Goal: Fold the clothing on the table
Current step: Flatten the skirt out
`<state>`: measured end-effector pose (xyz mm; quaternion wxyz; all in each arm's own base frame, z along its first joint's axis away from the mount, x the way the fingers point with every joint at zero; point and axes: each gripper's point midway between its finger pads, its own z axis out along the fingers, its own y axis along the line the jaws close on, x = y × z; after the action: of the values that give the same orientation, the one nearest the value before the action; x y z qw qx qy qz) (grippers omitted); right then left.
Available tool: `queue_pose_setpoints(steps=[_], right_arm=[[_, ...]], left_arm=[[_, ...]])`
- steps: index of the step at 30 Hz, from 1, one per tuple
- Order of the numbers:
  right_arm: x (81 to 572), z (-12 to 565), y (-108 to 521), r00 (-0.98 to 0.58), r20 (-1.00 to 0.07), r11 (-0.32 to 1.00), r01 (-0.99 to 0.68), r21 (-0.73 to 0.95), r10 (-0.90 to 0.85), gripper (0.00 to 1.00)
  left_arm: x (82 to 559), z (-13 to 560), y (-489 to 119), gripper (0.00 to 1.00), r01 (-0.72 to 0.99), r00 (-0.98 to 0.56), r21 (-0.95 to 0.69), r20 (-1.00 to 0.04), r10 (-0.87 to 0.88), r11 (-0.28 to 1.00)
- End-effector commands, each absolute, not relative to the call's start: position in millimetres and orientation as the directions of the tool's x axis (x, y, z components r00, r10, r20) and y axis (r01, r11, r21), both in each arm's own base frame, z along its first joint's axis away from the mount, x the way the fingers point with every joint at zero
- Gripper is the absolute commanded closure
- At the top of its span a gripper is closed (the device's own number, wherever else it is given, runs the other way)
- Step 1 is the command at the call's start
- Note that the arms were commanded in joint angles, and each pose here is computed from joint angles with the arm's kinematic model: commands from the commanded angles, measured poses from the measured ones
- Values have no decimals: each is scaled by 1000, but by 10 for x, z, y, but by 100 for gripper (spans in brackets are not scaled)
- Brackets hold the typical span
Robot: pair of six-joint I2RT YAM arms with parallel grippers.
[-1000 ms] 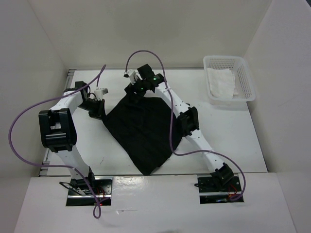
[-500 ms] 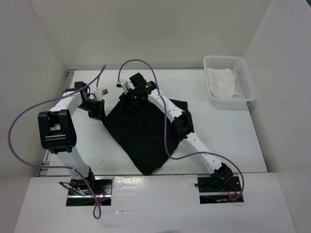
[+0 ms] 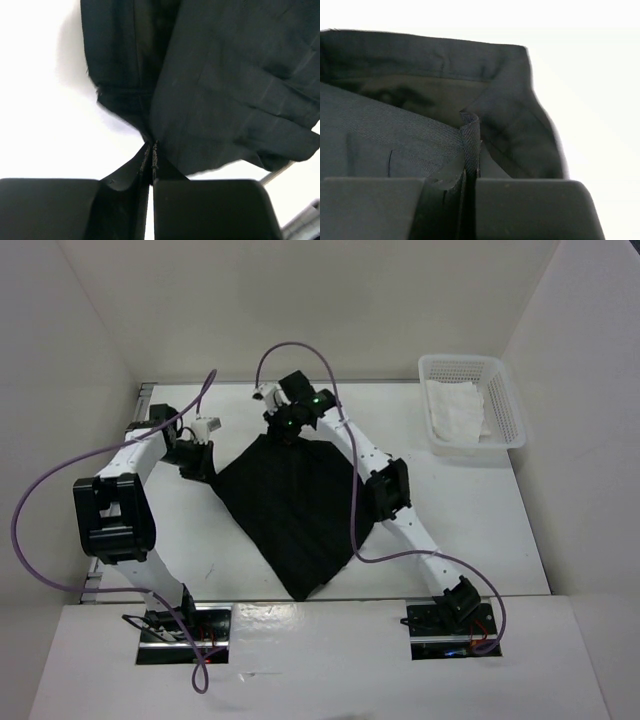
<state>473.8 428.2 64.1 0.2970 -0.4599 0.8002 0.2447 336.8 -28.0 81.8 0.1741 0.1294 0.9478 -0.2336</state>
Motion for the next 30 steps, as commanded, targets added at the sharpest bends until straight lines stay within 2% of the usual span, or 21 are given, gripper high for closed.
queue_pose_setpoints(steps=[1,2,3,5,6,7,9,10,17,26,30], right_arm=[[5324,2044,3558,-302,-821,628,-774,-87,-485,100],[5428,2218,3361,-299,-825,682,-718,-137,-480,100],[5492,2286,3229,-304,-825,712,-684,-160,-477,85],[5609,2284,2932,-340,-809,761,-619,-192,-480,81],[5634,2387,2784,-352,-809,793,-571,-212,-470,76],[5627,2392,2747,-364,-806,804,-555,-214,-466,64],[5640,2305,2563,-407,-777,824,-514,-239,-479,56],[5649,2306,2536,-416,-777,834,-496,-241,-472,41],[5538,2246,2532,-445,-754,832,-502,-236,-482,32],[5067,1900,3537,-356,-733,661,-731,-168,-580,23],[4763,1779,3909,-314,-722,564,-816,-127,-617,23]], left_arm=[[3350,1034,-252,93,380,-867,-352,-457,198,855],[3351,1067,-252,93,384,-862,-347,-466,199,856],[3322,1038,-256,93,380,-867,-352,-457,198,855],[3294,1040,-261,93,380,-867,-352,-457,198,855],[3296,1071,-258,93,392,-859,-342,-469,206,854],[3317,1074,-254,93,395,-855,-337,-476,207,854],[3286,1076,-259,93,395,-855,-337,-476,207,854],[3257,1046,-264,93,392,-860,-343,-468,206,854],[3212,1069,-265,93,407,-853,-335,-473,222,850],[2996,1154,-253,93,426,-852,-347,-463,243,835],[2975,1181,-257,93,427,-852,-346,-464,243,835]])
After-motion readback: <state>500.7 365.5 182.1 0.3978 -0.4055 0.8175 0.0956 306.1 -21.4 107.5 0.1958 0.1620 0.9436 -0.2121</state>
